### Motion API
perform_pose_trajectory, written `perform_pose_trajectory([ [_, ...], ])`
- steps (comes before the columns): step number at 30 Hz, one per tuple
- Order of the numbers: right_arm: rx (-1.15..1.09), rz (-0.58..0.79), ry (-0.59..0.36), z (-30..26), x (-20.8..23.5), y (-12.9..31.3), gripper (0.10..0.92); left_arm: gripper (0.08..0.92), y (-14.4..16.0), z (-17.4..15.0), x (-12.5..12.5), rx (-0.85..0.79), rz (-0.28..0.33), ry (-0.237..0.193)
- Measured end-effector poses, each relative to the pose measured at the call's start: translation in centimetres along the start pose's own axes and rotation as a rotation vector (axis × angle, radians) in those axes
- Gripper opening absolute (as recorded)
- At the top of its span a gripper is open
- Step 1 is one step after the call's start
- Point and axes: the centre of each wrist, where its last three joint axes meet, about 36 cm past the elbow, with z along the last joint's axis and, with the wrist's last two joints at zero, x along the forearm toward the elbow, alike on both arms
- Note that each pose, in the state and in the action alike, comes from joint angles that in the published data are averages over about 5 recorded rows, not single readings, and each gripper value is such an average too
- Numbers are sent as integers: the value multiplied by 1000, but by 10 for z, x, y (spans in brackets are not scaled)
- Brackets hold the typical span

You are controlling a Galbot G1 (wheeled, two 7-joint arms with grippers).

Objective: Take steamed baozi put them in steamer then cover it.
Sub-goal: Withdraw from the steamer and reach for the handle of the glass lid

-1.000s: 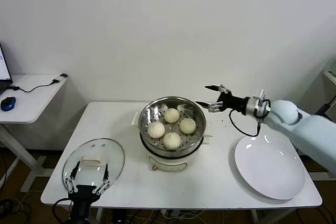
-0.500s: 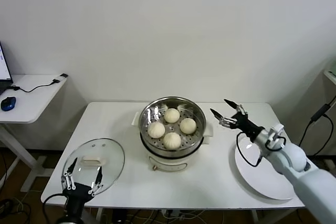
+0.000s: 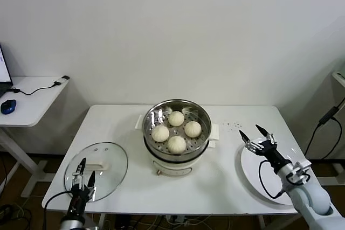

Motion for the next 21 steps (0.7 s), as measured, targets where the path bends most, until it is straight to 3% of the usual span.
perform_pose_trajectory([
  [11, 18, 83, 32, 22, 26, -1, 823, 823, -45, 13, -27, -146, 25, -7],
  [21, 31, 119, 49, 36, 39, -1, 823, 823, -56, 21, -60, -192, 18, 3],
])
